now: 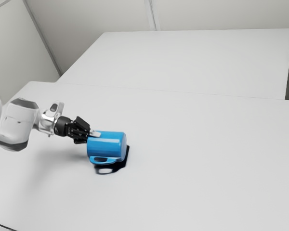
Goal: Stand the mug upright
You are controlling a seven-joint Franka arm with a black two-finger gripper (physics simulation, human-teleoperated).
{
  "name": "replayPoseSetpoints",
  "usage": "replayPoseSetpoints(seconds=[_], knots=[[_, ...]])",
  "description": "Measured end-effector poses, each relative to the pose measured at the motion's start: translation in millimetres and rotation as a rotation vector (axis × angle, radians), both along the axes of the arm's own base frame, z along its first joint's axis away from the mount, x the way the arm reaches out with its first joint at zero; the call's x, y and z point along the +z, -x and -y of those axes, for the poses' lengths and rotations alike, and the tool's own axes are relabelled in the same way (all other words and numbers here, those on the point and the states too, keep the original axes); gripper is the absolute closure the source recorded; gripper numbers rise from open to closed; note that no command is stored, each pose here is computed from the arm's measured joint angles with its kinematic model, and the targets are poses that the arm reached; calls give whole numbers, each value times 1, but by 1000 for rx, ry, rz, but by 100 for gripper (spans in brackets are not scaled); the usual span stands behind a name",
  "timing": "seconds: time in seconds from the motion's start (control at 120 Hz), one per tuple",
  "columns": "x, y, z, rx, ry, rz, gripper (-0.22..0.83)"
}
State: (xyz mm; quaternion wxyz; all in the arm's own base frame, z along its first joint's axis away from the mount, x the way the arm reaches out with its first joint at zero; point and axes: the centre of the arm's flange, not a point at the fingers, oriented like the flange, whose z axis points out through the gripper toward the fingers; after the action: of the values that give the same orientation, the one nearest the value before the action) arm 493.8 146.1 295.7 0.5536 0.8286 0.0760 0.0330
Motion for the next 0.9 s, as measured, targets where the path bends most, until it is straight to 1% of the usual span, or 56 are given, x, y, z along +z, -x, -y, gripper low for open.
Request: replayPoseSetpoints(seconds=[0.25,0.342,0.433,0.508,0.6,0.7,0.9], knots=[[60,-9,18,-52,-34,131,77],[93,-27,34,-123,-116,188,78],[119,-46,52,-210,-242,216,78],[145,-63,70,-294,-382,235,79],[172,-78,92,-388,-562,240,79],[186,-86,105,-459,-763,216,79],[191,-95,129,-503,-1049,178,79]])
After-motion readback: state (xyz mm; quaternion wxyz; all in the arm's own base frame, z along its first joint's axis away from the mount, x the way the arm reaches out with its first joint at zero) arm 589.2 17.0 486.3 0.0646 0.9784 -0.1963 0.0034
